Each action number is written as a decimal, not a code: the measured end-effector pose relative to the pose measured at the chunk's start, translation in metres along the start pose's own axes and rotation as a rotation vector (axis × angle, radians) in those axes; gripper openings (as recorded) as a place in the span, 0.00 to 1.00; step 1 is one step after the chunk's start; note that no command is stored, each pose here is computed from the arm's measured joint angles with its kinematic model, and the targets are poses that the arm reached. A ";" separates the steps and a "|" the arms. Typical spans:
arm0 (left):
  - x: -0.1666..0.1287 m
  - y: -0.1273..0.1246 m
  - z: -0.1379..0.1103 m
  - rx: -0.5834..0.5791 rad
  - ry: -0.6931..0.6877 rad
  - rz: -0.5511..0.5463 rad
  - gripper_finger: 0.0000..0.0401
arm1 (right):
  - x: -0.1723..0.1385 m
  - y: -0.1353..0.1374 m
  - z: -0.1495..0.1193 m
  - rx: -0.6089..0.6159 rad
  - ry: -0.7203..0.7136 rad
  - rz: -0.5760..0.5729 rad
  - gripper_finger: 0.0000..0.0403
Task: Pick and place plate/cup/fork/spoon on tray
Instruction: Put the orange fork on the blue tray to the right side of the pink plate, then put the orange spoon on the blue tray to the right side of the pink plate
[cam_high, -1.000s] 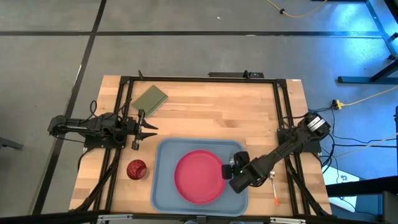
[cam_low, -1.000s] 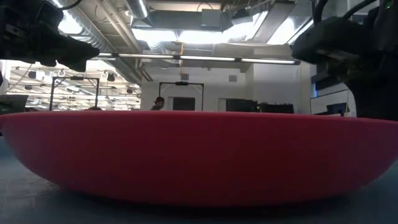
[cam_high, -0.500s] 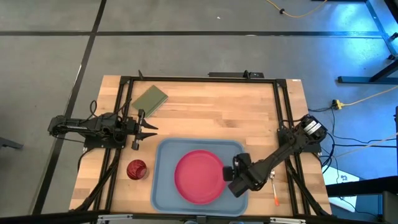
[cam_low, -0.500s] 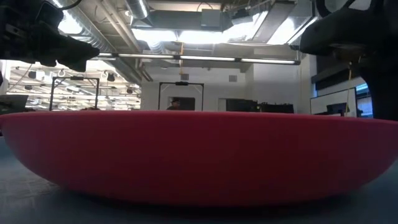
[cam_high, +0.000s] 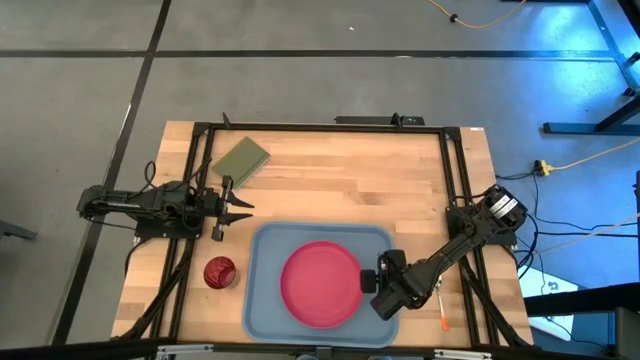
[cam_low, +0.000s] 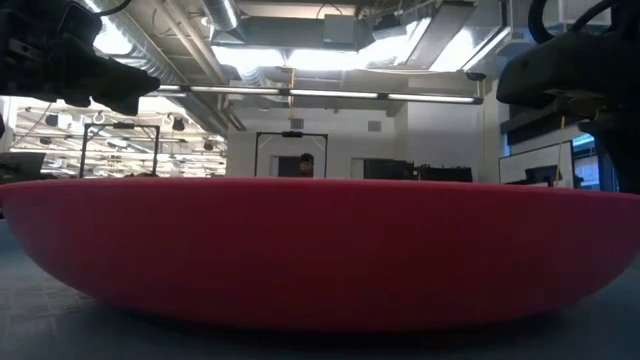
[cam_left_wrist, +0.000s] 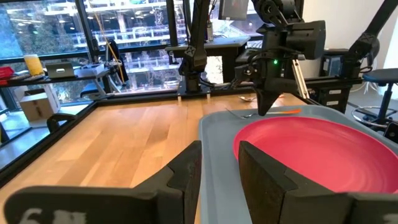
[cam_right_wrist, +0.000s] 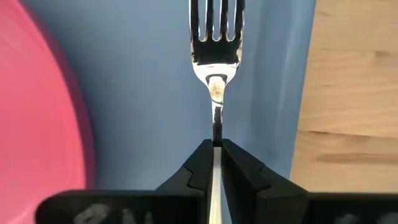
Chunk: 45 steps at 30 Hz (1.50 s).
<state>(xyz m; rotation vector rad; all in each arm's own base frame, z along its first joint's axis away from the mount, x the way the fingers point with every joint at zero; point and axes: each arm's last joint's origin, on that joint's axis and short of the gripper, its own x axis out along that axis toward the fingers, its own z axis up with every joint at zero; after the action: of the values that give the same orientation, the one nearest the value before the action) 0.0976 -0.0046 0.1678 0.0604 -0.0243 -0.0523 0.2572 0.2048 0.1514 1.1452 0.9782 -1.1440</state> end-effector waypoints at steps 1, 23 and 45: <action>0.000 0.000 0.000 0.000 0.000 0.000 0.25 | 0.000 0.000 0.000 -0.013 0.000 0.000 0.09; 0.000 0.000 0.000 0.000 0.000 0.000 0.25 | 0.000 0.000 0.001 -0.045 -0.015 0.008 0.20; 0.000 0.000 0.000 0.000 0.000 0.000 0.25 | -0.058 -0.049 -0.018 -0.073 -0.032 -0.305 0.21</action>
<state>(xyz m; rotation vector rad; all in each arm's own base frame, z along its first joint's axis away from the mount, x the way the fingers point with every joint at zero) 0.0976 -0.0046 0.1678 0.0604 -0.0247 -0.0523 0.1987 0.2304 0.1964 0.9371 1.1885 -1.3518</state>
